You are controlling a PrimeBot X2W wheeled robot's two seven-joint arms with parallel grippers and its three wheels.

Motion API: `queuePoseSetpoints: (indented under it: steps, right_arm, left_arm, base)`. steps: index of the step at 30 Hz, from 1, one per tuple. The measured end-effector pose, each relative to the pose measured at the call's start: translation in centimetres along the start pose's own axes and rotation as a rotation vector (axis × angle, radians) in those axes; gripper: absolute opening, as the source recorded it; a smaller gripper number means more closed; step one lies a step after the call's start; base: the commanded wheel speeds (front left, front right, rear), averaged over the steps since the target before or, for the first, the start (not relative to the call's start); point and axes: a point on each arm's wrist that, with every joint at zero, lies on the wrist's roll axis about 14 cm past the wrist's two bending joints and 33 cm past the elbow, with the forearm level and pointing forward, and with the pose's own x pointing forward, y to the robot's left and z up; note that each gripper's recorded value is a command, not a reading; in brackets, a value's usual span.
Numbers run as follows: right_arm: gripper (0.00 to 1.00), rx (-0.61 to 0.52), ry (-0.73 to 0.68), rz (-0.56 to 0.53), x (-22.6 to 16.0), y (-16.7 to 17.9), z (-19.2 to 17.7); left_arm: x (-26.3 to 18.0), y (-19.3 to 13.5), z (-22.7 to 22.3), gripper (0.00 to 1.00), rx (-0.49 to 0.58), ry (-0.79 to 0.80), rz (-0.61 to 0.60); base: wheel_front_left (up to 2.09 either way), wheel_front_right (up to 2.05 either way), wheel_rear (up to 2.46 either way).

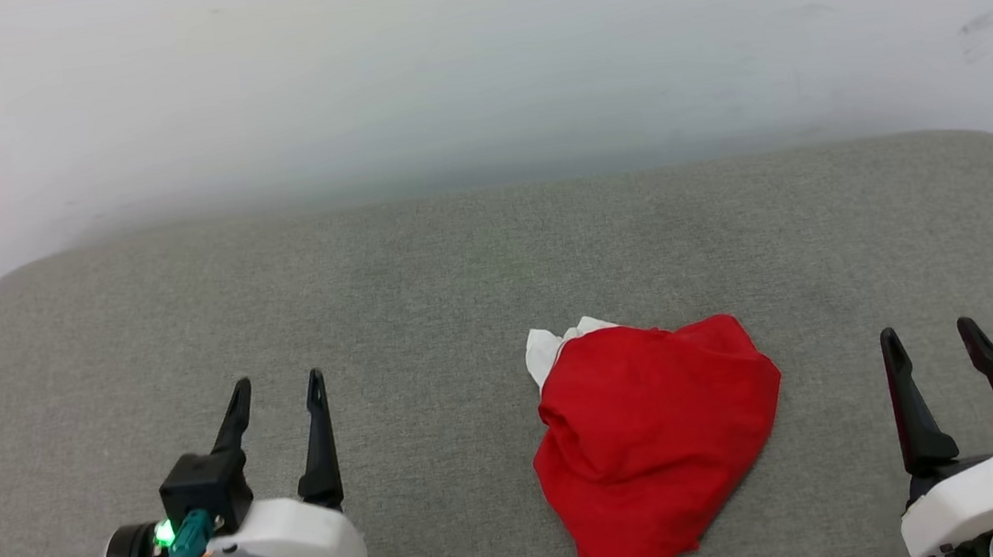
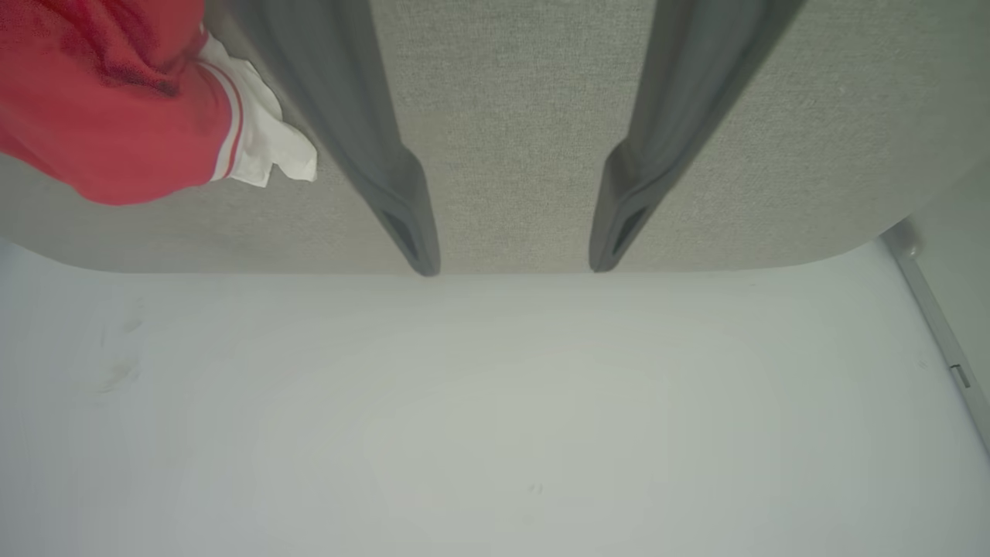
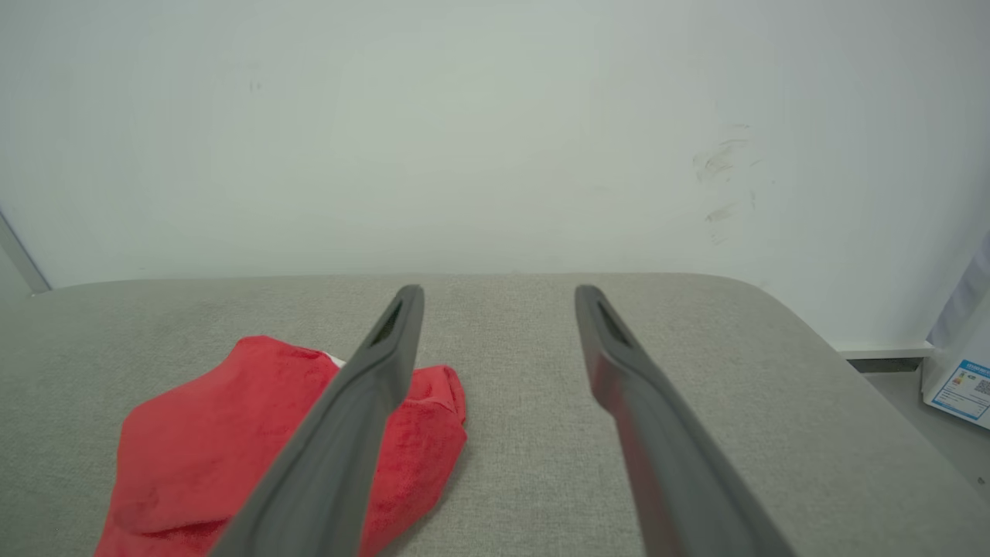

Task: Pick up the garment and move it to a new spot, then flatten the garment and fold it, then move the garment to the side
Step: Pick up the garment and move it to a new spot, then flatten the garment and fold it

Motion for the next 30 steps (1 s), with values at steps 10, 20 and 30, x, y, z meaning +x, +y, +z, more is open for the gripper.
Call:
queuePoseSetpoints:
  steps: [10, 20, 30]
  right_arm:
    - [1.0, 0.002, 0.02, -0.008, -1.1, -0.2, -0.4]
    - [1.0, 0.002, 0.026, -0.001, -1.0, 0.0, -0.5]
    - [1.0, -0.016, 0.046, 0.008, -0.1, 0.3, -0.9]
  left_arm:
    - [-1.7, 0.1, -0.9, 1.0, 0.008, 0.038, 0.003]
    - [-1.6, -0.2, -1.4, 1.0, 0.009, 0.065, -0.012]
    - [3.6, -6.8, 1.6, 1.0, -0.012, 0.063, -0.251]
  base:
    - [0.0, 0.0, 0.0]
    - [0.0, 0.0, 0.0]
    - [0.0, 0.0, 0.0]
